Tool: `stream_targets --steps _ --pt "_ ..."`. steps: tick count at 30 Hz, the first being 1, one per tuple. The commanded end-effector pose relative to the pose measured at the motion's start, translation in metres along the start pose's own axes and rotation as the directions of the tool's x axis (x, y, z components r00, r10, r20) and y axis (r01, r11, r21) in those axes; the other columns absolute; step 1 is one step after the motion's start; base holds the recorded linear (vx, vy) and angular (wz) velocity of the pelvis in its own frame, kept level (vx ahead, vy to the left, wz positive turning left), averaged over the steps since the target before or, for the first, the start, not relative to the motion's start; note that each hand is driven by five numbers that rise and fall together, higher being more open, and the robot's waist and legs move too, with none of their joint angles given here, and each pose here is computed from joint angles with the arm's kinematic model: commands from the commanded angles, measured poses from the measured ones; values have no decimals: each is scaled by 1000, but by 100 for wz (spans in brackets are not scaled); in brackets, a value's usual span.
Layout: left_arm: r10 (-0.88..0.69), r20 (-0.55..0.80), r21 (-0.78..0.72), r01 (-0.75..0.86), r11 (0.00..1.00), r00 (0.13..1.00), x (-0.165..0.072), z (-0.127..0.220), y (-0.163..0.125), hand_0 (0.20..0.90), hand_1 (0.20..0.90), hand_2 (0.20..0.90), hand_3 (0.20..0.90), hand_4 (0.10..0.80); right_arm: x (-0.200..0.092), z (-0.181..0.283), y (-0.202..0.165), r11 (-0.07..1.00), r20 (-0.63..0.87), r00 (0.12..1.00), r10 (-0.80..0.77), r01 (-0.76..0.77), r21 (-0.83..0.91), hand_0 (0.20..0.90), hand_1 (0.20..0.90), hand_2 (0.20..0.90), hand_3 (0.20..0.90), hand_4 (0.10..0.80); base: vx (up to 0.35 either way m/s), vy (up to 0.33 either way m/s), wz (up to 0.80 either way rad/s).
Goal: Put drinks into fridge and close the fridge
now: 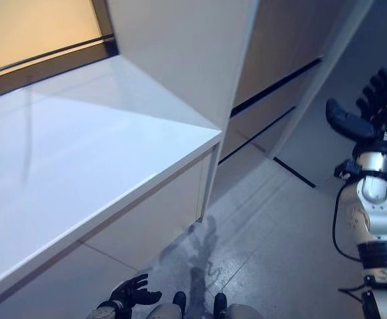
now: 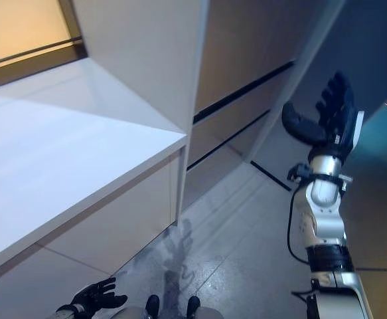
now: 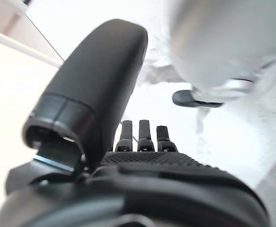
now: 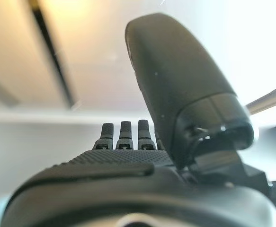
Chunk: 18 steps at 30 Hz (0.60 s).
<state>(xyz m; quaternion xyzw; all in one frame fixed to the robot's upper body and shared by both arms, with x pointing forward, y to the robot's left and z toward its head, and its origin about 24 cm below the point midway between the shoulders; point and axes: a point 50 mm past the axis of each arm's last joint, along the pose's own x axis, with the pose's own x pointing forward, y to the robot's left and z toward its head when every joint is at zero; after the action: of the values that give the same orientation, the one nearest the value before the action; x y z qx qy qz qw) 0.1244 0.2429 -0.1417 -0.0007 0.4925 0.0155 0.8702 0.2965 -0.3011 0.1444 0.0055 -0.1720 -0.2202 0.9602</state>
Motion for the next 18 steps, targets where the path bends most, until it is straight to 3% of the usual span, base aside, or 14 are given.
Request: stream_targets --steps 1,5,7,8,10,11,12,18 --pt "19 -2 4 -19 1000 1000 -2 -6 4 900 900 900 900 800 0 1 -4 994 -1 996 91 -91 55 900 900 900 900 800 -30 -53 -33" --pt "24 -21 -5 -24 1000 999 -4 -13 4 900 900 900 900 800 -23 -49 -12 982 -251 952 175 -150 117 900 900 900 900 800 -15 -42 -13" --pt "33 -34 -20 -34 999 999 -5 -19 6 900 900 900 900 800 -49 -83 -16 976 -410 887 213 -179 121 900 900 900 900 800 -4 -16 -3" --pt "35 -35 -22 -35 999 999 -5 -20 6 900 900 900 900 800 -52 -86 -16 977 -423 880 214 -182 115 900 900 900 900 800 0 0 0" --pt "45 -42 -42 -47 998 998 -7 -23 9 900 900 900 900 800 -87 -121 -20 973 -590 780 211 -224 52 900 900 900 900 800 0 0 0" --pt "46 -42 -45 -48 998 998 -7 -24 9 900 900 900 900 800 -92 -124 -20 972 -603 769 210 -231 45 900 900 900 900 800 0 0 0" --pt "44 -45 -50 -47 998 998 -9 -26 11 900 900 900 900 800 -114 -141 -20 968 -686 695 215 -244 56 900 900 900 900 800 -12 -18 5" --pt "31 -73 -38 -34 999 997 -10 -30 14 900 900 900 900 800 -175 -183 -24 968 -865 461 199 -232 99 900 900 900 900 800 -3 -3 1"
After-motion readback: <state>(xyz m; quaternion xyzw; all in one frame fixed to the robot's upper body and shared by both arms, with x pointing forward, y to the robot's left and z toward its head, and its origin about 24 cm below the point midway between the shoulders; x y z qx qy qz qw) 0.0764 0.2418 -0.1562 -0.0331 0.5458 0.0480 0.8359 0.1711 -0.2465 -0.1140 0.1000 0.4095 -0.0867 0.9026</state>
